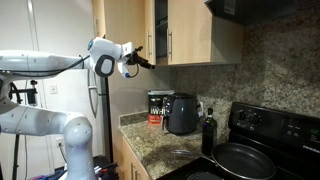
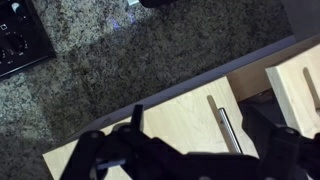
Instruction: Close the open cabinet door
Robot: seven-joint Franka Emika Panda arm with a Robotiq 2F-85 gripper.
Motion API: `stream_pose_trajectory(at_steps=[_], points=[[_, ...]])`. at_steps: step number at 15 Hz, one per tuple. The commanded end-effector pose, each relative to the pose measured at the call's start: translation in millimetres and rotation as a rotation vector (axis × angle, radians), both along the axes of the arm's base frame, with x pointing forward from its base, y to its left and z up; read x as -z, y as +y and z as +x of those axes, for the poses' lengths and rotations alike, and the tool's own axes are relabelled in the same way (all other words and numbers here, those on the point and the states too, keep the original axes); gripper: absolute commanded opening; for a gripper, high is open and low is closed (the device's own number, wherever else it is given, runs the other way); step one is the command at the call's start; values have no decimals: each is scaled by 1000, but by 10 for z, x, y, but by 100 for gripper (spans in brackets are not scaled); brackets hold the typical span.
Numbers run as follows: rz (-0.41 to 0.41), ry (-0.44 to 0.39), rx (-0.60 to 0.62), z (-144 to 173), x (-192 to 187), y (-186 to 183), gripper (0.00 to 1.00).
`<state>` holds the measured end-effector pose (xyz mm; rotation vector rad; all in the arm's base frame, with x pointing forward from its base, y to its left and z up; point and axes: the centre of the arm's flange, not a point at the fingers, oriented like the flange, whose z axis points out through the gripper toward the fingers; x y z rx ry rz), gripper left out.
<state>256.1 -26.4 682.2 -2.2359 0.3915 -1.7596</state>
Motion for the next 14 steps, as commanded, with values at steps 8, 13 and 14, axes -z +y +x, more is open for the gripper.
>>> stream_pose_trajectory(at_steps=[8,13,14], points=[[-51,-76,-41,44,-227,11,100],[-161,-270,-89,356,-568,94,100],[-159,-298,-99,376,-583,98,100]])
